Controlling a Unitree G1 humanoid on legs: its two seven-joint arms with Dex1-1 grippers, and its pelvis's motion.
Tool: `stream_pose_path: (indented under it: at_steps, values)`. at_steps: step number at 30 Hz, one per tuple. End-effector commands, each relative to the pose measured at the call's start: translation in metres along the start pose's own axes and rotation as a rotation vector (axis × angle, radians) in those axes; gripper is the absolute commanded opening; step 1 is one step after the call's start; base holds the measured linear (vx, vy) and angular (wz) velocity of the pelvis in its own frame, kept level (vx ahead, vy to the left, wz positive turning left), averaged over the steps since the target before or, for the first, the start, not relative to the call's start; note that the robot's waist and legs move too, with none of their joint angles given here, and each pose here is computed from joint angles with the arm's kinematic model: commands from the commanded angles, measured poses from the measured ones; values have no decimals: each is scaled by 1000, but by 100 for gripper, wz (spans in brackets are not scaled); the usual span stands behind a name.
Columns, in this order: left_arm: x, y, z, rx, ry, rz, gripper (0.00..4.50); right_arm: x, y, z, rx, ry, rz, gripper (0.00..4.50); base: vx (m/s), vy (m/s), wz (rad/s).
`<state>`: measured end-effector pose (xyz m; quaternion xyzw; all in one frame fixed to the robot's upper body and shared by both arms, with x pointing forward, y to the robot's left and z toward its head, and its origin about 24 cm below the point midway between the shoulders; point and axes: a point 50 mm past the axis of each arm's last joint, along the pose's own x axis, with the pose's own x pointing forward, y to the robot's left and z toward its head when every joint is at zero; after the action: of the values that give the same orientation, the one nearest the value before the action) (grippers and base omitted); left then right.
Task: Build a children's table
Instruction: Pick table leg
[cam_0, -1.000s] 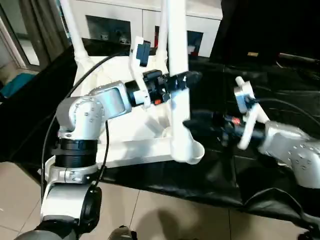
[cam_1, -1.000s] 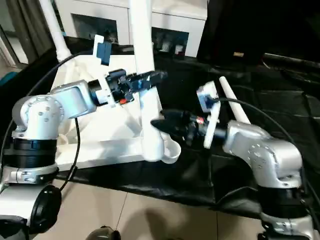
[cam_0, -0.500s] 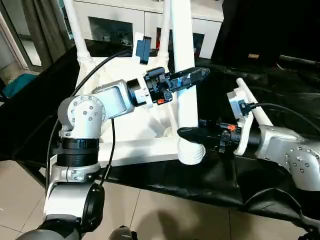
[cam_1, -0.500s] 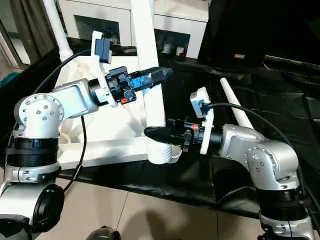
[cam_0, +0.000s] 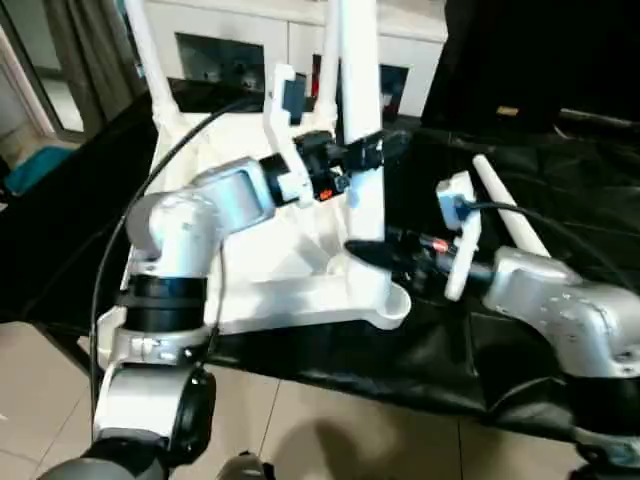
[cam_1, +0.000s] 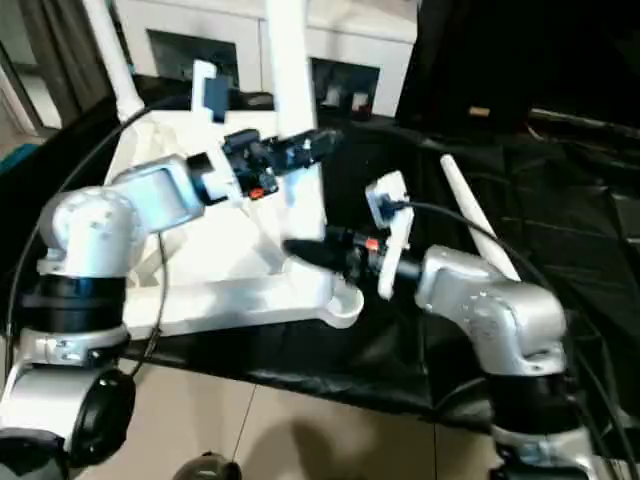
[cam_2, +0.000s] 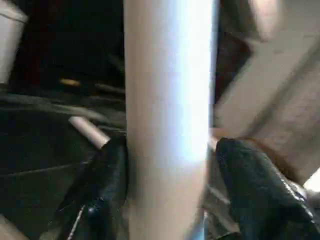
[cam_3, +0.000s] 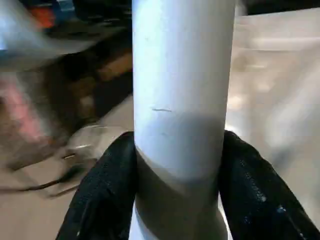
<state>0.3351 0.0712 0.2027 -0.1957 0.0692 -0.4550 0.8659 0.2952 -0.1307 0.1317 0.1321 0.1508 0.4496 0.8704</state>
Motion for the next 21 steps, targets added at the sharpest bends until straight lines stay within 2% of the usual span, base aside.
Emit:
stream_pose_path:
  at_steps: [1, 4, 11, 13, 17, 21]
  values:
    - [0, -1, -7, 24, 13, 81, 316, 1, -2, 13, -31, -52, -66, 191, 0, 0, 0]
    - [1, -3, -10, 25, 15, 128, 316, 3, 0, 14, -39, -56, -81, 191, 0, 0, 0]
    - [12, -9, -18, -44, -12, 123, 316, 9, 6, 11, -69, -32, -76, 191, 0, 0, 0]
    - [13, -8, -17, -51, -18, 128, 289, 9, 6, 10, -76, -26, -77, 191, 0, 0, 0]
    - [13, -2, -13, -67, -35, 170, 271, 11, 8, 9, -92, -12, -76, 191, 0, 0, 0]
    - [13, -1, -12, -70, -40, 168, 231, 11, 8, 8, -104, -5, -77, 191, 0, 0, 0]
